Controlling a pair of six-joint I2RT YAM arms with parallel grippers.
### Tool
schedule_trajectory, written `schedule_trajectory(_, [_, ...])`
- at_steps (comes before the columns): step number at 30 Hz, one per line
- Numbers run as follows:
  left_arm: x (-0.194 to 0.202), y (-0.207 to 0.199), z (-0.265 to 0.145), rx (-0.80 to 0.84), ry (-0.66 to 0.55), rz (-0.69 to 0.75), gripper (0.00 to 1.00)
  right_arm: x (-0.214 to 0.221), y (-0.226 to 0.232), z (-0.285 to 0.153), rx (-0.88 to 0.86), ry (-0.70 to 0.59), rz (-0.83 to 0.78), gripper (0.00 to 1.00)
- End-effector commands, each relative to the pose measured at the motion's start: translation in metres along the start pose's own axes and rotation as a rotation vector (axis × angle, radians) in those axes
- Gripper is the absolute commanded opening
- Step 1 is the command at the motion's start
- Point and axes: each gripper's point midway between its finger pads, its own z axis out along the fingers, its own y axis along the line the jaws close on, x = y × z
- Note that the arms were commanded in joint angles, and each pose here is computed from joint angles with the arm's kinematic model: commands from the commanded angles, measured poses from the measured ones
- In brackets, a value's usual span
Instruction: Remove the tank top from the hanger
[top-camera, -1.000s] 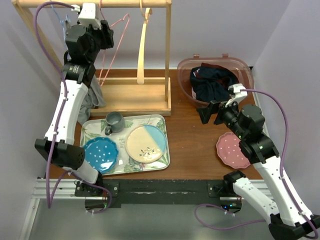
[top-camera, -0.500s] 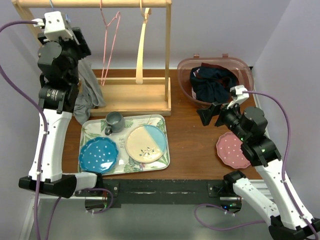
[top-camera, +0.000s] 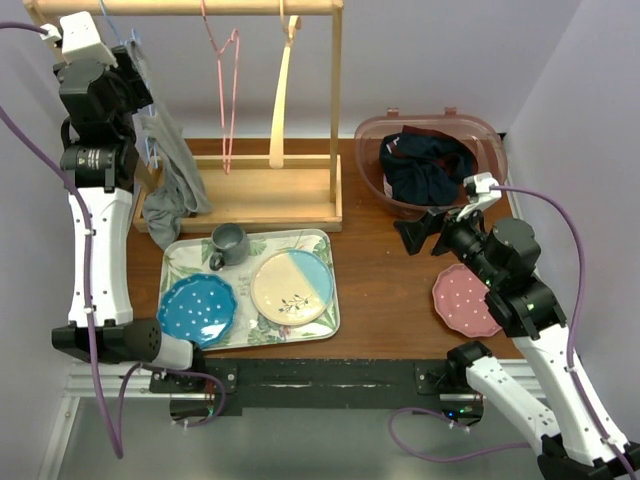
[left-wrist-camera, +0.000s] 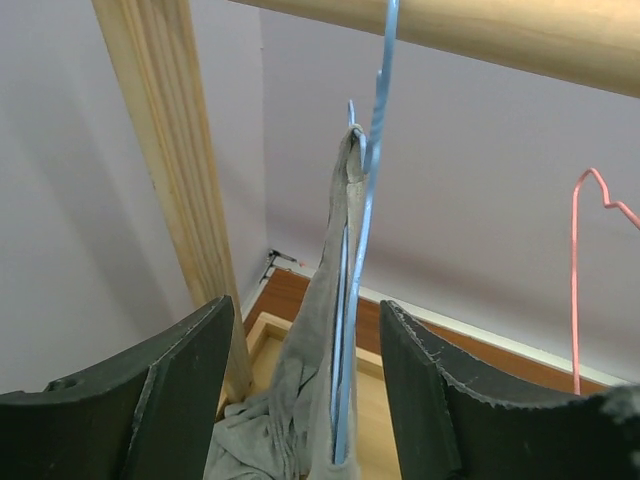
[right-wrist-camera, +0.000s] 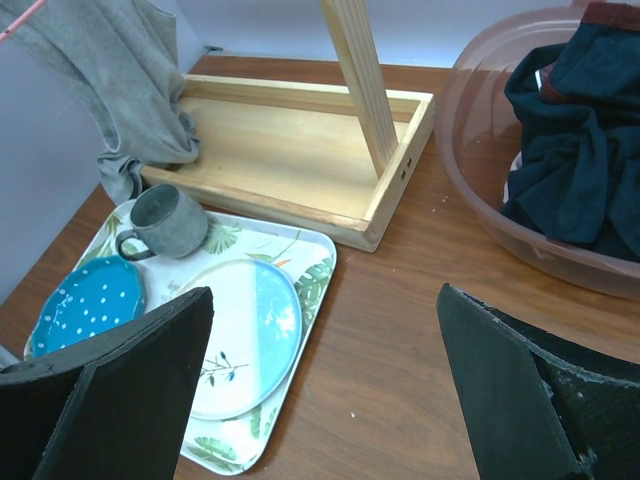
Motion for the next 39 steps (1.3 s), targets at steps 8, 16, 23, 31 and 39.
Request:
schedule_trajectory(8, [0.004, -0.019, 0.019, 0.117, -0.002, -0.039, 0.48, -0.011, 0.012, -0.004, -0.051, -0.032, 0.015, 0.99])
schedule_trajectory(16, [-0.004, -0.028, 0.030, 0.147, -0.006, -0.030, 0.04, -0.007, 0.010, 0.003, -0.048, -0.013, 0.020, 0.99])
schedule_trajectory(23, [-0.053, -0.033, 0.010, 0.195, -0.128, -0.051, 0.00, -0.016, 0.015, -0.003, -0.072, -0.063, -0.001, 0.99])
schedule_trajectory(31, [-0.089, -0.042, -0.021, 0.282, -0.211, -0.092, 0.00, -0.028, 0.001, -0.010, 0.025, -0.088, -0.004, 0.99])
schedule_trajectory(39, [-0.085, -0.045, -0.054, 0.351, -0.190, -0.129, 0.00, -0.044, 0.037, -0.021, -0.146, -0.096, -0.012, 0.98])
